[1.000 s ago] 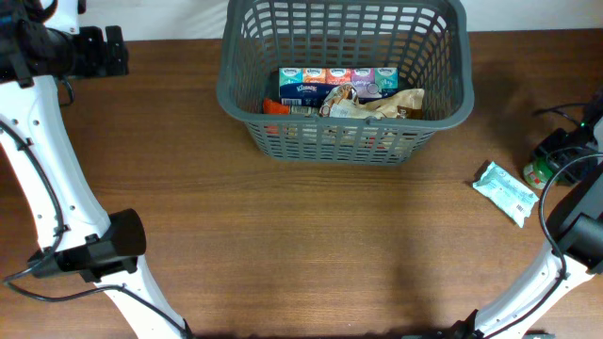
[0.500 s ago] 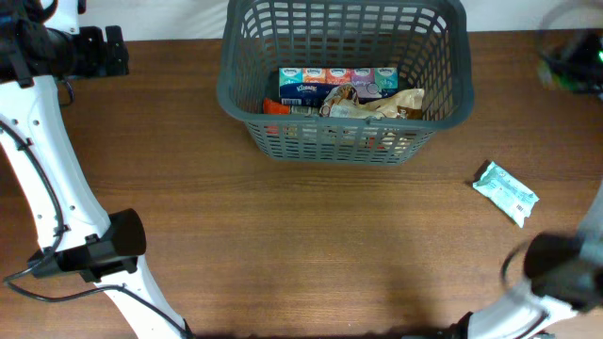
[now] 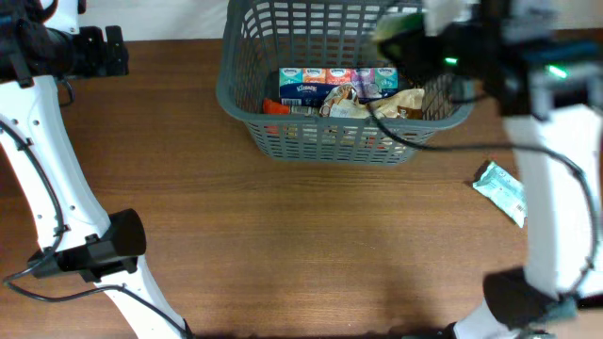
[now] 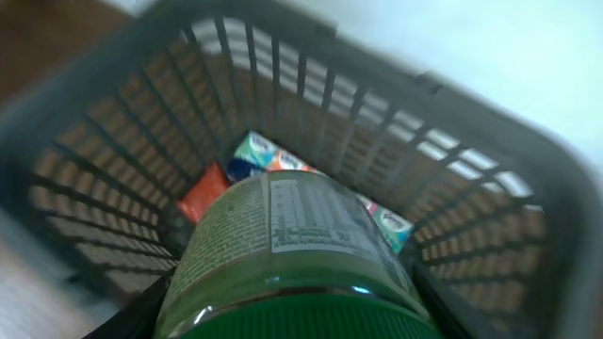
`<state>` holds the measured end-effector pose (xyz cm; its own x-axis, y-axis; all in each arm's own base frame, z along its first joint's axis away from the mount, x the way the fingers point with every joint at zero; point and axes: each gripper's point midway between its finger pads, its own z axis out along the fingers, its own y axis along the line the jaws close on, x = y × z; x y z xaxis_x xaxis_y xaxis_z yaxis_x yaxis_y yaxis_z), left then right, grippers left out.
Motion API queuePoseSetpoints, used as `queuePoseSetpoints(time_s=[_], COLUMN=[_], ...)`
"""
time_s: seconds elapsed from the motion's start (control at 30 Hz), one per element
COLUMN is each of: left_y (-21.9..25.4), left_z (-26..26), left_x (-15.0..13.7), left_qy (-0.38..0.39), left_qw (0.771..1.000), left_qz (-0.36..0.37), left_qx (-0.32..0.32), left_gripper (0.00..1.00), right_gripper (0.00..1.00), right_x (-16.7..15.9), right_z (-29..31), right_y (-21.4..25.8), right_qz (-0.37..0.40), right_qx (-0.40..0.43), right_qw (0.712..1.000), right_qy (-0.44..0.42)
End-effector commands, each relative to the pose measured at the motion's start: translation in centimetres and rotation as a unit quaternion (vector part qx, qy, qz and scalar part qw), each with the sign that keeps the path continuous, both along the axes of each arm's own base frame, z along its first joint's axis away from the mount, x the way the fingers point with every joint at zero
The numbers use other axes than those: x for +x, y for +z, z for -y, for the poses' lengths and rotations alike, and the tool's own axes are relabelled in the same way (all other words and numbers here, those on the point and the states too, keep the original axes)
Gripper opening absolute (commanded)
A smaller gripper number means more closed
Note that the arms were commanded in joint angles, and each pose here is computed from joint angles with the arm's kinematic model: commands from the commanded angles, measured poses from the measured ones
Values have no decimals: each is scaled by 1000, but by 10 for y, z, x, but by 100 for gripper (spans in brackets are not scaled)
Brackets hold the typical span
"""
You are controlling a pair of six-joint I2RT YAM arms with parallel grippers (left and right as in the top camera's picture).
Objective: Pack container
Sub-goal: 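Carry the jar over the basket with the right gripper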
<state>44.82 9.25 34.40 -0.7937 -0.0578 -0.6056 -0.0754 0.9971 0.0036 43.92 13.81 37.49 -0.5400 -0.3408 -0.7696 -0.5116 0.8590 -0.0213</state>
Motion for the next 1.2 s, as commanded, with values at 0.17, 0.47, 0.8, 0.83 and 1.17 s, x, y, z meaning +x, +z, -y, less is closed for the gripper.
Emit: queuePoseSetpoints(time_s=[0.17,0.47,0.8,0.83,1.17], left_y=[-5,-5,-5,-5,-5], left_z=[-3,-3,-3,-3,-3], left_x=[1,1,1,1,1], left_qy=[6,6,6,6,6], left_qw=[1000,1000,1000,1000,1000], left_qz=[-5,-5,-5,-5,-5], left_qx=[-4,-4,-4,-4,-4], left_gripper=[99,99,99,99,99], right_gripper=[4,4,9,8,4], right_x=[55,74,99,104,123], right_z=[8,27,40,41,52], right_y=[-119,-175,-187,-185,-191], right_qz=[-117,-176,-163,-152,-129], right_qx=[-47,-45,-24,-26,-35], right_qw=[992,982,981,982,980], right_qy=[-20,-58,-101,-104,-146])
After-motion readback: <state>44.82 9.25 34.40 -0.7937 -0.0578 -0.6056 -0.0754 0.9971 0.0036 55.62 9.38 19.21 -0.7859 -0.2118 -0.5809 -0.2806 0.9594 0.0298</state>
